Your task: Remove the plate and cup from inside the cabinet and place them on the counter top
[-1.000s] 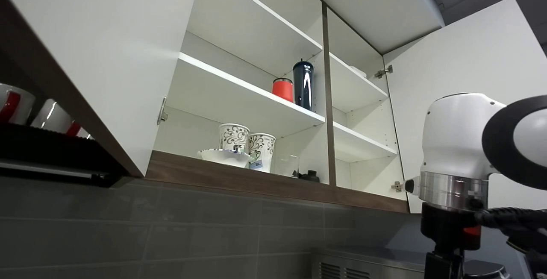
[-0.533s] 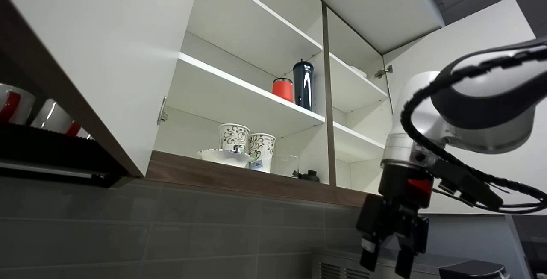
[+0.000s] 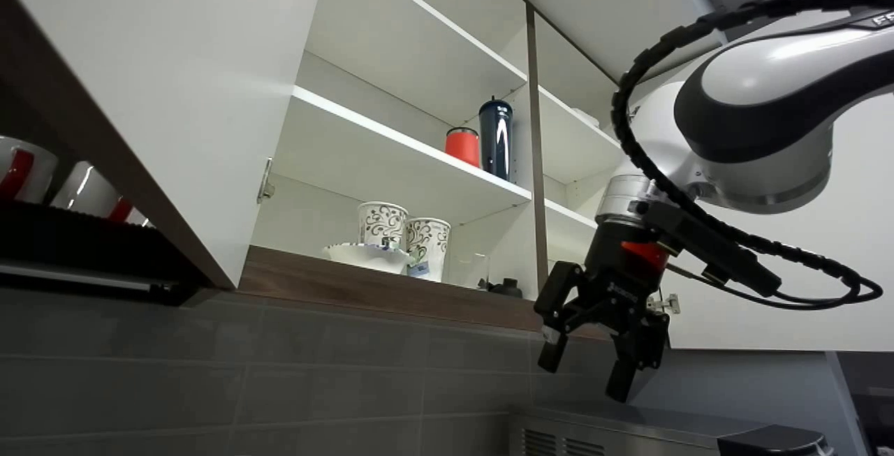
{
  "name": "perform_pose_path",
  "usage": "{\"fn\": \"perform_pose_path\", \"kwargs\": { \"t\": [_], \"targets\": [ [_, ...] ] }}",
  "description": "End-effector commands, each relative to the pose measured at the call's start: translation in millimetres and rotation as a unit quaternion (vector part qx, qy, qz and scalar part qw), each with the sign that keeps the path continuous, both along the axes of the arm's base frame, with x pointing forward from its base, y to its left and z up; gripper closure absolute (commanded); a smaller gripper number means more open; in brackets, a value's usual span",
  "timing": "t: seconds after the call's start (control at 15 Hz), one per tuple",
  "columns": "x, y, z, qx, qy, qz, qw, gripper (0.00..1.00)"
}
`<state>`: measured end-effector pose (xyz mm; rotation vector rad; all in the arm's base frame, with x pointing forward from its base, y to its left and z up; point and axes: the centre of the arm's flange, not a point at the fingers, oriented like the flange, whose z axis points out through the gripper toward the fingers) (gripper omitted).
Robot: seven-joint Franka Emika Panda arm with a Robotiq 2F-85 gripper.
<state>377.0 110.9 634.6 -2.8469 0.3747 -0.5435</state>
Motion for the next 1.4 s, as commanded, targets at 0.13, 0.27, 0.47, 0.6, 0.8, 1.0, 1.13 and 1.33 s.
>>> {"fn": "perform_pose_path", "kwargs": {
  "t": [0.13, 0.27, 0.47, 0.6, 0.8, 1.0, 1.13, 1.33],
  "targets": [
    [18, 6, 33, 0.081, 0.004, -0.089, 0.9927, 0.0],
    [30, 9, 54, 0.123, 0.0, -0.119, 0.9853, 0.0],
    [52, 15, 81, 0.186, -0.013, -0.159, 0.9694, 0.0],
    [68, 18, 97, 0.224, -0.024, -0.176, 0.9582, 0.0],
    [98, 18, 113, 0.265, -0.037, -0.197, 0.9432, 0.0],
    [127, 20, 124, 0.291, -0.053, -0.216, 0.9306, 0.0],
    [145, 22, 128, 0.3, -0.067, -0.226, 0.9242, 0.0],
    [164, 24, 135, 0.317, -0.085, -0.234, 0.9151, 0.0]
  ]
}}
